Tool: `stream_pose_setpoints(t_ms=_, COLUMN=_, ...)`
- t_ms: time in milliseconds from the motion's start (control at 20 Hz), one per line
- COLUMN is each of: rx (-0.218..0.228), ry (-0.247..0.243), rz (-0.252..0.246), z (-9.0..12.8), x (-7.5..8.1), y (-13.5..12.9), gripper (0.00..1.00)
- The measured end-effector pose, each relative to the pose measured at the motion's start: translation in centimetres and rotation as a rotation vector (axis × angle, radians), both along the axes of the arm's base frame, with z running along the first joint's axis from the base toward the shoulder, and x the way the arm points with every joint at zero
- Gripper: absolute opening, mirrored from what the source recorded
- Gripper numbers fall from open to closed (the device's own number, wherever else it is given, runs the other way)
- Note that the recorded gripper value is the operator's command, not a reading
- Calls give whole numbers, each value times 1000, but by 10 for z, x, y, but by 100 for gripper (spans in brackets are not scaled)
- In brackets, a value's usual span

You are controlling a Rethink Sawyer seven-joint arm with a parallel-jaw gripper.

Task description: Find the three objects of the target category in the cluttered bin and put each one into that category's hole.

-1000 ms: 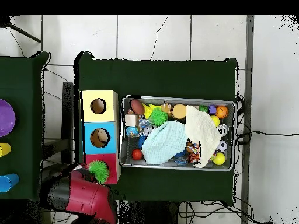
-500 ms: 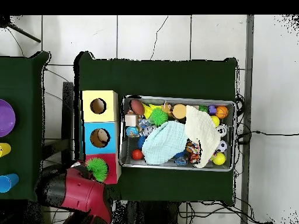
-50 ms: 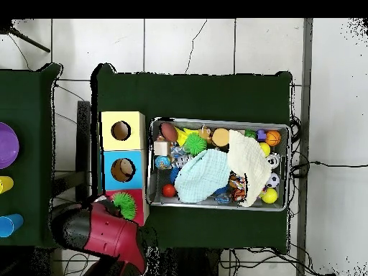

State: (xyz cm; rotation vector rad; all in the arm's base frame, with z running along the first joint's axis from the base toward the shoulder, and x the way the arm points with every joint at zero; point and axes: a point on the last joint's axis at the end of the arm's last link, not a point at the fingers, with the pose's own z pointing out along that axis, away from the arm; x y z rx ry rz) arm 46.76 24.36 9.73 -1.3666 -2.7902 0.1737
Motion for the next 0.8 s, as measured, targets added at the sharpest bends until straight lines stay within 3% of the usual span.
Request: stream_pose_setpoints(t_ms=800, rx=5, ry=16, rz=-62, z=4, x=-2, y=-27, gripper=0)
